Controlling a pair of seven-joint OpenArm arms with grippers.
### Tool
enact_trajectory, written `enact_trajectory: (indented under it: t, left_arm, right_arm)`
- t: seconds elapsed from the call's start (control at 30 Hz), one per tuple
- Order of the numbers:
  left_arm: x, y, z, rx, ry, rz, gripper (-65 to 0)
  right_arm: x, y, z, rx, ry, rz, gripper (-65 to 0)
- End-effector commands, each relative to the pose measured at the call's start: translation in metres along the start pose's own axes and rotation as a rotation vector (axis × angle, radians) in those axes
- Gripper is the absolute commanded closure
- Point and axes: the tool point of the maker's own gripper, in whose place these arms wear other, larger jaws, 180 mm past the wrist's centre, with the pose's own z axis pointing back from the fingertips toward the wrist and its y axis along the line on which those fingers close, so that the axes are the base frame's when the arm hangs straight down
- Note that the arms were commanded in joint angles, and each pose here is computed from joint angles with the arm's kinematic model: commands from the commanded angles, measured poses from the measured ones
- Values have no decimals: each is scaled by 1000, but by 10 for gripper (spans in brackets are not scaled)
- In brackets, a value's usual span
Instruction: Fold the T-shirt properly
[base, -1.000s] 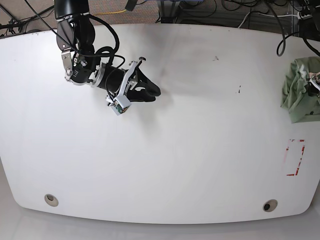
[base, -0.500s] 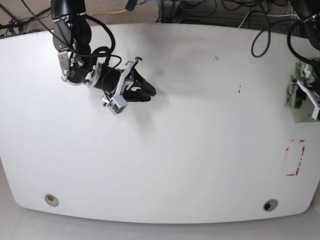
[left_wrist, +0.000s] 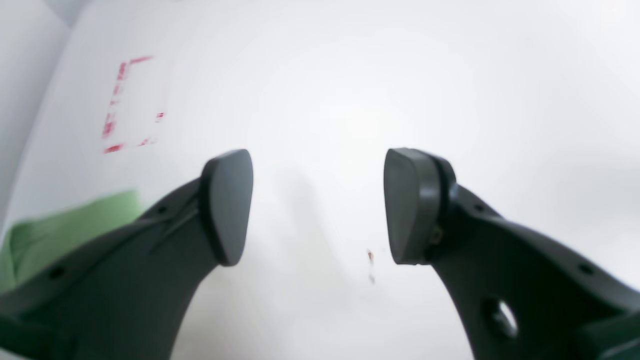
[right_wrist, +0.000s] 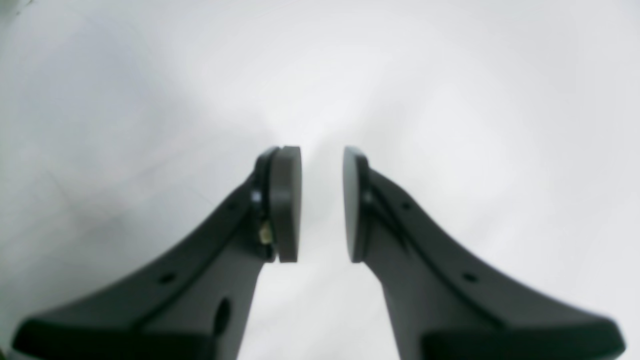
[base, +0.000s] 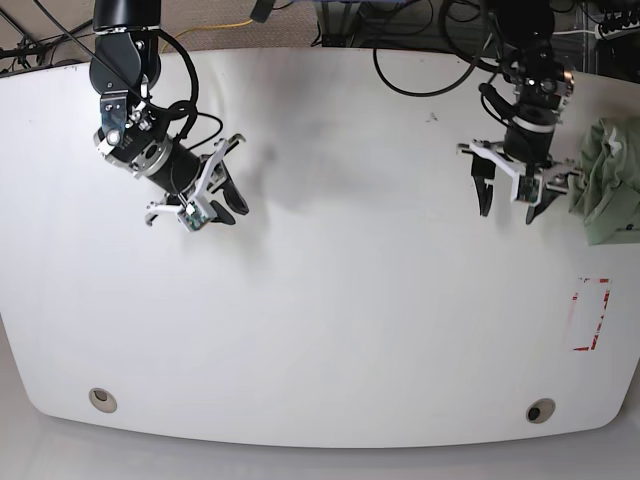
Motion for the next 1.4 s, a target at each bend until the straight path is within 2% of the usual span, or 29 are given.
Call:
enact_trajectory:
  t: [0.0,0.13,0.27,0.37,0.47,0.53,0.63,0.7,0.87,1.0,1.2,1.37]
  left_arm:
    - [13,-5,4,19,-71,1,-379]
    - [-7,-24,17,1,-23,25,-379]
    - [-23,-46,29,-37,-18,68,-378]
    - [-47,-62,52,-67,19,96,-376]
    - [-60,-72,71,-81,55,115,-332]
    - [-72,-79,91,-91,103,126,-300]
    - [-89,-92,126,-119,191,141,-292]
    - [-107,-102,157,-149,278,150,-287]
    - [-132,-110,209,-178,422,165,-287]
    - [-153,-116,243,-170,518,276,-287]
    - [-216,-118,263,-221,658,270,-287]
    - [-282,-127,264,-219,771,311,-287]
  right_arm:
    - [4,-5,6,-32,-74,20,-132]
    - [-7,-7,20,-107,-194,-44,-132]
    - [-27,-17,31,-182,-236,-131,-132]
    - [-59,-9,49,-207,-179,-186,-132]
    - [-78,6,58,-194,-134,-220,-130]
    - [-93,16,71,-192,-117,-280,-130]
    - [-111,26,97,-215,-121,-392,-130]
    - [-125,43,116,-211,-84,-426,-130]
    - [-145,88,149,-173,18,-483,-130]
    - [-170,120,172,-163,112,-557,-130]
    - [-220,165,188,-175,257,-683,-130]
    - [-273,211,181,-124,394,-783,-130]
